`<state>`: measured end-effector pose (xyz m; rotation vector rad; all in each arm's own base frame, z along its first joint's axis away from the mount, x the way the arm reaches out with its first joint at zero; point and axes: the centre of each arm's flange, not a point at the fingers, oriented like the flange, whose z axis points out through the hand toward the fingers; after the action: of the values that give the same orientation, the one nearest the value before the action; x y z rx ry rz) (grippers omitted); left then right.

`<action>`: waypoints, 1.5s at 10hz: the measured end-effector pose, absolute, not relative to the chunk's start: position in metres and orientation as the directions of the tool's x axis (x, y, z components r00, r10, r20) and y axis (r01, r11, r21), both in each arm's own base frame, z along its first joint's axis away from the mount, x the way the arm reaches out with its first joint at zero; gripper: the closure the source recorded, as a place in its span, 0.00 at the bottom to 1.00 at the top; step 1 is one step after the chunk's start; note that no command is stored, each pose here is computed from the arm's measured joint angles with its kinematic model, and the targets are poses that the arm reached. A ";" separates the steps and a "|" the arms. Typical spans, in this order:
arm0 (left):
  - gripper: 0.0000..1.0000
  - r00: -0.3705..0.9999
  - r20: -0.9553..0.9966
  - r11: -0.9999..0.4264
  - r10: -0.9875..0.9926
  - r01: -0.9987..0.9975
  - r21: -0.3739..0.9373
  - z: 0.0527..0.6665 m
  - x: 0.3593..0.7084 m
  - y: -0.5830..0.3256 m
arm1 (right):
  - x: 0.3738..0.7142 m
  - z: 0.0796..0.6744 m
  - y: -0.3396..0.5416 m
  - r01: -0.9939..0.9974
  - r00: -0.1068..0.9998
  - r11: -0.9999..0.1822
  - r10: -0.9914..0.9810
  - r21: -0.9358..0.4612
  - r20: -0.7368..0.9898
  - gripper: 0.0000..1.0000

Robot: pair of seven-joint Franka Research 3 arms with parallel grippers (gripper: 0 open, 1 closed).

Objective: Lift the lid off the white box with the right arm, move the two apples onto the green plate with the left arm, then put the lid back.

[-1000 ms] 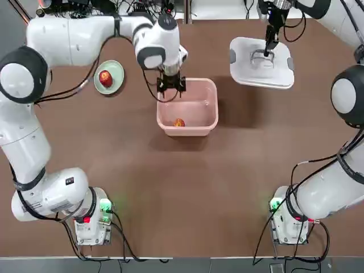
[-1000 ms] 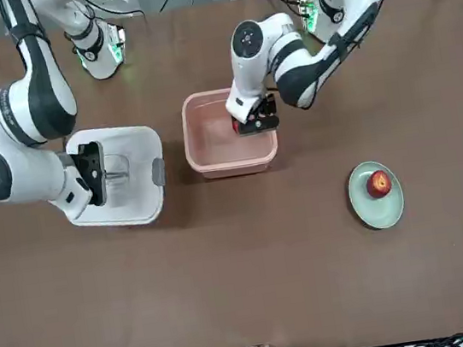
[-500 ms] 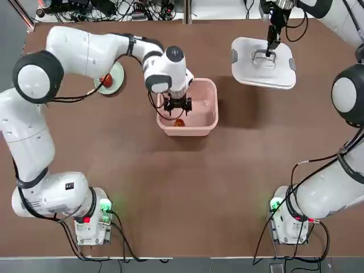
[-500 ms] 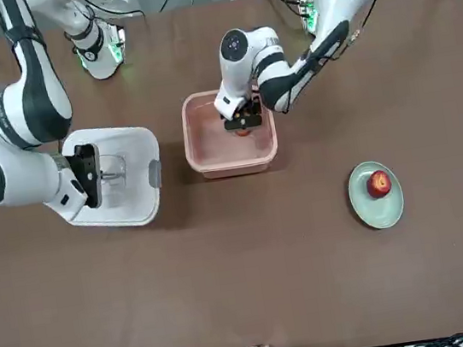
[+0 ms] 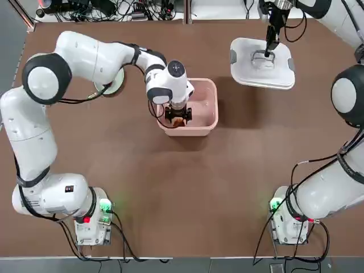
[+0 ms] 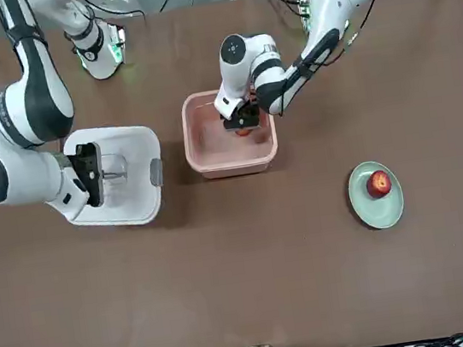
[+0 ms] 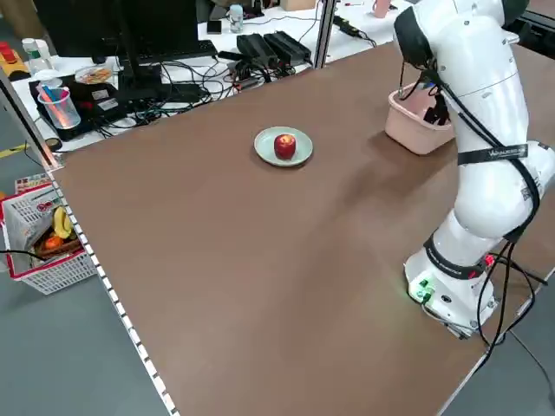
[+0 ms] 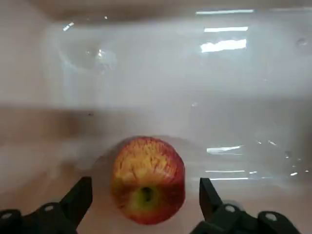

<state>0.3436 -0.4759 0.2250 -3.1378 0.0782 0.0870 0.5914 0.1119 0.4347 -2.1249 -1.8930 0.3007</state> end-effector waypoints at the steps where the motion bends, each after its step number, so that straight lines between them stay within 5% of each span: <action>1: 0.04 0.997 -0.055 -0.998 -0.057 -0.057 0.004 0.220 0.340 -0.479 | 0.591 0.435 0.113 0.934 0.118 -0.101 0.993 -0.342 0.030 0.93; 4: 0.07 0.996 -0.053 -0.997 -0.077 -0.076 0.008 0.210 0.332 -0.482 | 0.590 0.435 0.118 0.935 0.110 -0.093 0.993 -0.342 0.031 0.93; 7: 0.29 0.996 -0.051 -0.997 -0.078 -0.078 0.004 0.207 0.333 -0.478 | 0.590 0.435 0.118 0.935 0.109 -0.092 0.994 -0.342 0.031 0.93; 11: 0.30 0.997 -0.063 -0.999 -0.051 -0.051 -0.006 0.227 0.341 -0.476 | 0.590 0.435 0.119 0.935 0.108 -0.091 0.994 -0.342 0.031 0.93; 15: 0.30 0.996 -0.087 -1.000 0.011 0.009 -0.021 0.339 0.395 -0.454 | 0.585 0.434 0.141 0.938 0.071 -0.056 0.997 -0.342 0.031 0.93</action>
<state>0.3949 -0.4539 0.3390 -3.1176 -0.0151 0.1359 0.5853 0.1413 0.4340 -2.0792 -1.9476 0.3095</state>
